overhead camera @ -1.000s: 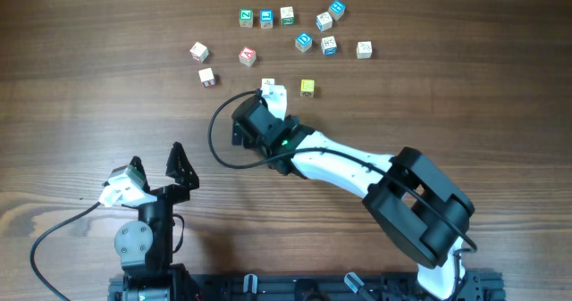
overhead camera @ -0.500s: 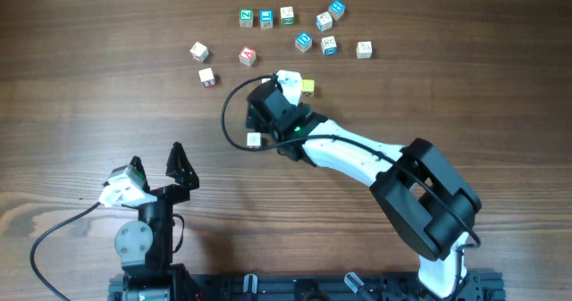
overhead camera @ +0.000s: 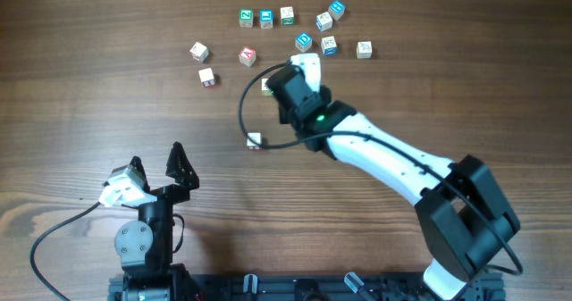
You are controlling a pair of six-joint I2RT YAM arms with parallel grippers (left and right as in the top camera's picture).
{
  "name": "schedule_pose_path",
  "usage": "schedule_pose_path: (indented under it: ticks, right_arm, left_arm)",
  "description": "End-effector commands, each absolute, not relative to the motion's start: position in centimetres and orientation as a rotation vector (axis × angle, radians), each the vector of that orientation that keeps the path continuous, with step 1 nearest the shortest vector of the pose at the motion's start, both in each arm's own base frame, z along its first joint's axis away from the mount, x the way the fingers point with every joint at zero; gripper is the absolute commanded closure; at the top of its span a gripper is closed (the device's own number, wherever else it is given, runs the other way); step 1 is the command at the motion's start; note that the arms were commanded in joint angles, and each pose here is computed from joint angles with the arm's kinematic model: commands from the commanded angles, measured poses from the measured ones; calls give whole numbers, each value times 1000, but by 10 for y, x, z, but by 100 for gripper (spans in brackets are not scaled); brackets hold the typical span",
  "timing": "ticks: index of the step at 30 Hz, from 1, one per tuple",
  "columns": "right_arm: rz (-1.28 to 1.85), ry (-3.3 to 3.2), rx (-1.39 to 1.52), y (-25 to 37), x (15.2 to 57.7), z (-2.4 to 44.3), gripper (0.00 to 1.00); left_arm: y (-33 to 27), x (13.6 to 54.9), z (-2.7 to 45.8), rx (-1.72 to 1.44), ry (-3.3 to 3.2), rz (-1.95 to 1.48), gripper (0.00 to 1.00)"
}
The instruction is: Form a horizontal line
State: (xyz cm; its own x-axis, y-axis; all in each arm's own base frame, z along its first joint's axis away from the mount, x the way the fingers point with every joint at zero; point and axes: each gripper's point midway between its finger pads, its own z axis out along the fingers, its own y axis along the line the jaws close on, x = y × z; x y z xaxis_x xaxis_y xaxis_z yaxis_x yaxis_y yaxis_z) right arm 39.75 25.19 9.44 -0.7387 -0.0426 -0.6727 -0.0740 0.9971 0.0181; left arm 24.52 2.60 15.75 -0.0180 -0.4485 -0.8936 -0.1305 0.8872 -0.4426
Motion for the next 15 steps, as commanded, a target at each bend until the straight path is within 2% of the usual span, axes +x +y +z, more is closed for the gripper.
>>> schedule_pose_path:
  ticks: [1, 3, 6, 13, 15]
  right_arm:
    - [92, 2443, -73, 240, 404, 93, 93]
    - [134, 2468, -69, 239, 405, 89, 85]
    - [188, 2496, -68, 239, 405, 86, 83]
    - [202, 2541, -88, 240, 397, 79, 69]
    - [198, 2554, -78, 238, 395, 77, 69]
  left_arm:
    - [28, 245, 156, -452, 1590, -244, 0]
    - [28, 245, 156, -452, 1590, -244, 0]
    - [28, 245, 156, -452, 1589, -244, 0]
    - [28, 245, 156, -452, 1590, -244, 0]
    - [28, 245, 156, -452, 1589, -244, 0]
